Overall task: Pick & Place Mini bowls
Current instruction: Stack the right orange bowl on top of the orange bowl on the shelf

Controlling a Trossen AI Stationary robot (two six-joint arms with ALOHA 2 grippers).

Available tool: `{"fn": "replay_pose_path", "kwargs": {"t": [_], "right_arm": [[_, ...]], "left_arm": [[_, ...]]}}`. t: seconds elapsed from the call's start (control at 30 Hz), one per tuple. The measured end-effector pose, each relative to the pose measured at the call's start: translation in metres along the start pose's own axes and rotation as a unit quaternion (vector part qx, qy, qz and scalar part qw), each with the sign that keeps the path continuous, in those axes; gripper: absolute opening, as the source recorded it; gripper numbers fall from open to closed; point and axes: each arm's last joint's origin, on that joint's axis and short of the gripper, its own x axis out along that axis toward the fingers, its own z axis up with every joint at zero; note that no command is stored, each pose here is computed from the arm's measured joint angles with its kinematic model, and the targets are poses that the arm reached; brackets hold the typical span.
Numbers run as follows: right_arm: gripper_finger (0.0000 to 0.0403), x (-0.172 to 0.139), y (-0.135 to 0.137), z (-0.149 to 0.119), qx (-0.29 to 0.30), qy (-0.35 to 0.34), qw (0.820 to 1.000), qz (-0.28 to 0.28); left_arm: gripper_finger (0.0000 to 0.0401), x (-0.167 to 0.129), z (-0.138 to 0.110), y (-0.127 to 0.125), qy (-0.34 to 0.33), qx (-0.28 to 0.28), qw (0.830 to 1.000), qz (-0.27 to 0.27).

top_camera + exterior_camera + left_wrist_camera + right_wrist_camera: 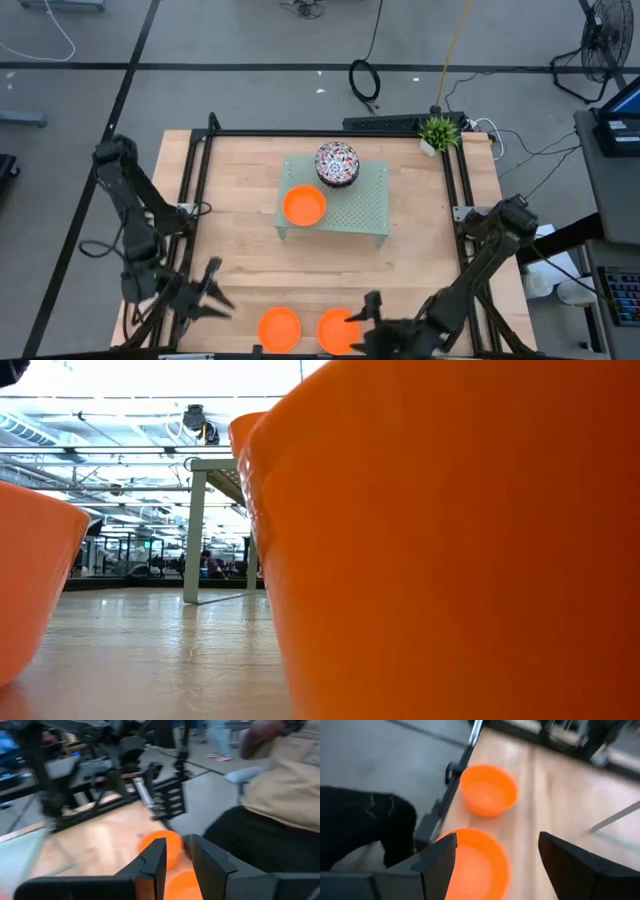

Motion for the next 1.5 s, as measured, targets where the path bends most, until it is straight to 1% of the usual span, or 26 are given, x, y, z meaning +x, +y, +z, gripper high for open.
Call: {"fn": "replay_pose_path", "kwargs": {"t": [0.17, 0.27, 0.33, 0.5, 0.63, 0.77, 0.9, 1.03, 1.13, 1.23, 1.3, 1.4, 1.5], "right_arm": [[0.0267, 0.031, 0.018, 0.000, 0.050, 0.049, 0.997, 0.025], [0.0267, 0.044, 0.023, -0.002, 0.067, 0.067, 0.995, 0.043], [0.0267, 0.050, 0.022, -0.004, 0.073, 0.073, 0.994, 0.041], [0.0267, 0.059, 0.013, -0.013, 0.067, 0.097, 0.993, 0.016], [0.0267, 0.066, 0.001, -0.025, 0.055, 0.116, 0.991, -0.036], [0.0267, 0.076, -0.012, -0.036, 0.094, 0.140, 0.985, -0.046], [0.0267, 0.086, -0.023, -0.054, 0.132, 0.175, 0.974, -0.050], [0.0267, 0.091, -0.031, -0.071, 0.164, 0.201, 0.964, -0.060], [0.0265, 0.093, -0.034, -0.078, 0.186, 0.217, 0.957, -0.058], [0.0251, 0.093, -0.034, -0.082, 0.198, 0.232, 0.951, -0.048], [0.0233, 0.093, -0.033, -0.083, 0.204, 0.240, 0.948, -0.037], [0.0192, 0.092, -0.031, -0.084, 0.208, 0.252, 0.945, -0.018], [0.0136, 0.092, -0.030, -0.084, 0.203, 0.265, 0.943, 0.004]], "left_arm": [[0.0093, 0.008, -0.026, -0.035, 0.003, 0.015, 0.999, -0.037], [0.0093, 0.011, -0.030, -0.046, -0.003, 0.013, 0.999, -0.047], [0.0093, 0.012, -0.031, -0.051, -0.009, 0.004, 0.999, -0.051], [0.0093, 0.014, -0.030, -0.054, -0.020, -0.027, 0.998, -0.053], [0.0093, 0.014, -0.030, -0.054, -0.019, -0.048, 0.997, -0.053], [0.0093, 0.014, -0.030, -0.054, -0.020, -0.062, 0.996, -0.053], [0.0093, 0.014, -0.030, -0.054, -0.019, -0.065, 0.996, -0.053], [0.0093, 0.014, -0.030, -0.054, -0.020, -0.065, 0.996, -0.053], [0.0093, 0.014, -0.030, -0.054, -0.019, -0.065, 0.996, -0.054], [0.0093, 0.014, -0.030, -0.054, -0.019, -0.066, 0.996, -0.055], [0.0093, 0.014, -0.030, -0.054, -0.019, -0.066, 0.996, -0.055], [0.0093, 0.014, -0.030, -0.054, -0.020, -0.060, 0.997, -0.055], [0.0093, 0.014, -0.030, -0.054, -0.021, -0.042, 0.997, -0.054]]}}
